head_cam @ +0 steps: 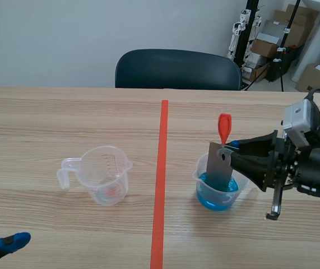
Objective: Do the redox reaction experiment. raise the plate out of the solution
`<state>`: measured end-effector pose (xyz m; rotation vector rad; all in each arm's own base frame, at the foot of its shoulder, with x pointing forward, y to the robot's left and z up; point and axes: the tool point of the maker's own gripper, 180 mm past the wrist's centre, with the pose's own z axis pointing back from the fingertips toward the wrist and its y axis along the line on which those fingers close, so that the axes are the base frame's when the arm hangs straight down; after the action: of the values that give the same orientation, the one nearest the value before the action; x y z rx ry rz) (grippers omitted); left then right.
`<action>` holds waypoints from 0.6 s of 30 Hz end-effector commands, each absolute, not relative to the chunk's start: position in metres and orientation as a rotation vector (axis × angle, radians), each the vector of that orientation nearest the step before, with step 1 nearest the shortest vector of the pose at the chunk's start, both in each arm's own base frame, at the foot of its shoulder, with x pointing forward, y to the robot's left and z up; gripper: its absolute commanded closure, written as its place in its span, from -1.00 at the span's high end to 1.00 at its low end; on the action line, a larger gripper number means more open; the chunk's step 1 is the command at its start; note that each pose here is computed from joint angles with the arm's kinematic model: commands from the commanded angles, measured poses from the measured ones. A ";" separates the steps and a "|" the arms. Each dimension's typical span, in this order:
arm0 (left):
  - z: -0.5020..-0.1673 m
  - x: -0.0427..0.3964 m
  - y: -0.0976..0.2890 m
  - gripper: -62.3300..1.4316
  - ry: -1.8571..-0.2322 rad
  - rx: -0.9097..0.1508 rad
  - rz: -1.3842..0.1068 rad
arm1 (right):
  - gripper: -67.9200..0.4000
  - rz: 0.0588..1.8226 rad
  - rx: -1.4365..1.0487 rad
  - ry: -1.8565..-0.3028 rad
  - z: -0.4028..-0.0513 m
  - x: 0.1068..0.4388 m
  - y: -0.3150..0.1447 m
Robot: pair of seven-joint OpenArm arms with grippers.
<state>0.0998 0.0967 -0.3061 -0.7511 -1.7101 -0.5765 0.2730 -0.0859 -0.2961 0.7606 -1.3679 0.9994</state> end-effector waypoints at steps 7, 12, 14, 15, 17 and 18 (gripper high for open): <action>-0.305 0.085 0.111 1.00 -1.662 -0.770 -0.613 | -0.97 0.998 0.785 -1.379 -0.284 0.275 -0.089; -0.301 0.081 0.142 1.00 -1.632 -0.716 -0.555 | -0.97 0.965 0.768 -1.381 -0.275 0.282 -0.095; -0.298 0.082 0.158 1.00 -1.630 -0.684 -0.516 | -0.97 0.962 0.767 -1.381 -0.270 0.283 -0.095; -0.296 0.082 0.166 1.00 -1.628 -0.669 -0.501 | -0.97 0.965 0.767 -1.379 -0.268 0.282 -0.095; -0.292 0.081 0.180 0.98 -1.620 -0.646 -0.479 | -0.97 0.971 0.767 -1.373 -0.264 0.282 -0.093; -0.290 0.080 0.186 0.84 -1.614 -0.637 -0.475 | -0.97 0.972 0.767 -1.369 -0.262 0.282 -0.092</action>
<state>0.0821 0.1835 -0.2958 -0.6265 -1.5964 -0.4792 0.2759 -0.0924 -0.2767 0.7629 -1.3286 0.9716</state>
